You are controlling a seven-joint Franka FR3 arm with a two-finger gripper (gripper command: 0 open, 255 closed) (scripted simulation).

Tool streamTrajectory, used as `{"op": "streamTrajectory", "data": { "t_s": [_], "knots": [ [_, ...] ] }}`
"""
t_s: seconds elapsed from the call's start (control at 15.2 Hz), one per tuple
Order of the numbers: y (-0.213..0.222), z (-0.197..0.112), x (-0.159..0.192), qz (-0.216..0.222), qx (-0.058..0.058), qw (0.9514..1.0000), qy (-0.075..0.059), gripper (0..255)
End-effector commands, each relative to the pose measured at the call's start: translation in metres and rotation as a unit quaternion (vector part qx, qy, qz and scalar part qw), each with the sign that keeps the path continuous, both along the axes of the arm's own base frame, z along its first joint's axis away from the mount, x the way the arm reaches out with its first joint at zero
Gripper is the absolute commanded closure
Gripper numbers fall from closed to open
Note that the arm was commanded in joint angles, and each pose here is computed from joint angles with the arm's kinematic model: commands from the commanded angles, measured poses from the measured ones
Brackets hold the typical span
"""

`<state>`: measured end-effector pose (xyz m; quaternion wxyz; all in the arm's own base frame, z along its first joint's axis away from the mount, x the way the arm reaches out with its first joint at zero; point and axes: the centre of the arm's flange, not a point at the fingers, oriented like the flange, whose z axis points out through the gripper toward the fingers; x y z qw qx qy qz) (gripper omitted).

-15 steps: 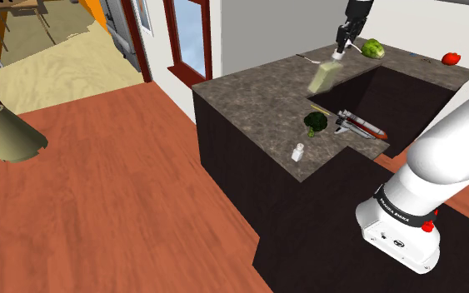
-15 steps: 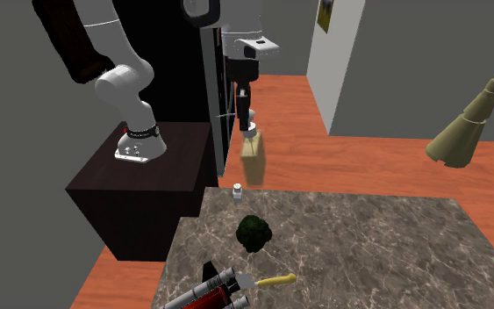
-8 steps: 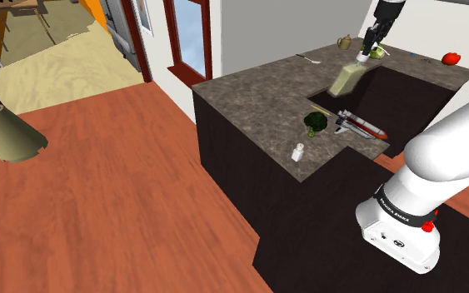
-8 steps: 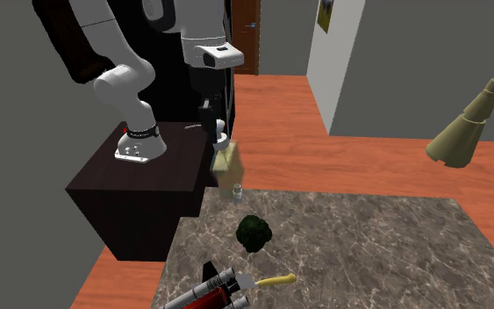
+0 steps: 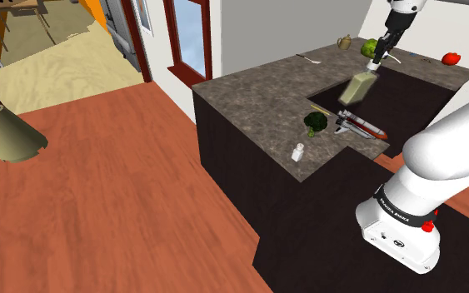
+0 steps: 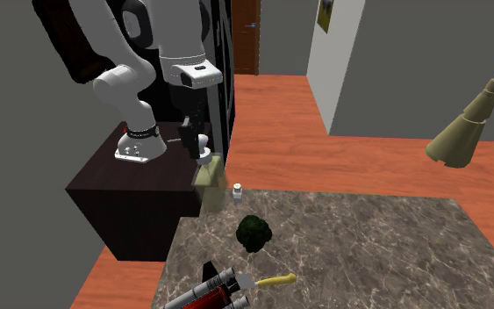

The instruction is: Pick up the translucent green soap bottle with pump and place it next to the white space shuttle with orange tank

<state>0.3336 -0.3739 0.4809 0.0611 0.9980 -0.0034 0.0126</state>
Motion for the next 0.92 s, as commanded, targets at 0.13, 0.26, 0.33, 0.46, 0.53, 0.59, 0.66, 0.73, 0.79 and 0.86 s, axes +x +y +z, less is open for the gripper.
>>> {"op": "streamTrajectory", "data": {
  "t_s": [0.13,0.26,0.33,0.46,0.53,0.59,0.66,0.73,0.79,0.86],
  "knots": [
    [0.0,-0.022,-0.002,0.0,0.0,1.0,0.0,255],
    [0.0,-0.033,-0.002,0.0,0.0,1.0,0.0,255],
    [0.0,-0.038,-0.002,0.0,0.0,1.0,0.0,255],
    [0.0,-0.049,-0.002,0.0,0.0,1.0,0.0,255],
    [0.0,-0.054,-0.002,0.0,0.0,1.0,0.0,255],
    [0.0,-0.059,-0.002,0.0,0.0,1.0,0.0,255],
    [0.0,-0.065,-0.002,0.0,0.0,1.0,0.0,255],
    [0.0,-0.07,-0.002,0.0,0.0,1.0,0.0,255],
    [0.0,-0.075,-0.002,0.0,0.0,1.0,0.0,255],
    [0.0,-0.08,-0.002,0.0,0.0,1.0,0.0,255]
  ]
}}
